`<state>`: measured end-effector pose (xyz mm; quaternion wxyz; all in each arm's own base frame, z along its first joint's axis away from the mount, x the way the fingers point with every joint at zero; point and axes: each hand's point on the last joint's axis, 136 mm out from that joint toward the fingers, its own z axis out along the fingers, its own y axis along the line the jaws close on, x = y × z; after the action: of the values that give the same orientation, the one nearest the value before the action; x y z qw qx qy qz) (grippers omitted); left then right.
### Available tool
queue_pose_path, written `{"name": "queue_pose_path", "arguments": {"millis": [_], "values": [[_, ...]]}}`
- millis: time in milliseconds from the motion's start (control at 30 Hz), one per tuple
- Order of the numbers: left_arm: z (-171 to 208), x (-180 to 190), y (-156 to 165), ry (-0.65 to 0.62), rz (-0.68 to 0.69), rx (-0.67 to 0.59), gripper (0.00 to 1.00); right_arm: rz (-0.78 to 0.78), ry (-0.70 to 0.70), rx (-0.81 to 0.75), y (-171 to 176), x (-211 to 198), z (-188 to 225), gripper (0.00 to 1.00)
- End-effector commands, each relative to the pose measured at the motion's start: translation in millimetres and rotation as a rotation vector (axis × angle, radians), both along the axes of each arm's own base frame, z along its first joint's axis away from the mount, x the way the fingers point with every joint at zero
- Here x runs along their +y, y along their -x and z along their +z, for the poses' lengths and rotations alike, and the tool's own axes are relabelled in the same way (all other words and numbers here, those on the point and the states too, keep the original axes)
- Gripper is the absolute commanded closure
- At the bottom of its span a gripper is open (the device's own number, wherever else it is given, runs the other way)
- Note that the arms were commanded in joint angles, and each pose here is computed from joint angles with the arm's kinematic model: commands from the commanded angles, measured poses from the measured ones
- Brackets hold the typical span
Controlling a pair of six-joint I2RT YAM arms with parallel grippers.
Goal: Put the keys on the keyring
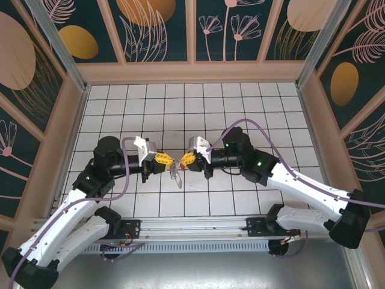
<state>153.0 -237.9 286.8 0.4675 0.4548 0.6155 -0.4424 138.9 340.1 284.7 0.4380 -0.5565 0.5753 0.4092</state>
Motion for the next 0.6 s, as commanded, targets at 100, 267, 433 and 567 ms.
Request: {"name": "queue_pose_path", "arguments": {"millis": [100, 267, 433, 567], "values": [[6.6, -0.9, 3.8, 0.019, -0.020, -0.049, 1.00, 0.003, -0.039, -0.003, -0.9, -0.7, 9.8, 1.00], [7.4, -0.9, 4.1, 0.020, -0.022, -0.051, 1.00, 0.000, -0.043, 0.000, -2.6, 0.0, 10.6, 1.00], [7.9, -1.0, 3.6, 0.019, -0.021, -0.053, 1.00, -0.005, -0.045, 0.003, -4.3, -0.3, 11.0, 1.00], [8.2, -1.0, 3.8, 0.020, -0.022, -0.055, 1.00, 0.000, -0.043, 0.004, -3.6, -0.5, 10.8, 1.00]]}}
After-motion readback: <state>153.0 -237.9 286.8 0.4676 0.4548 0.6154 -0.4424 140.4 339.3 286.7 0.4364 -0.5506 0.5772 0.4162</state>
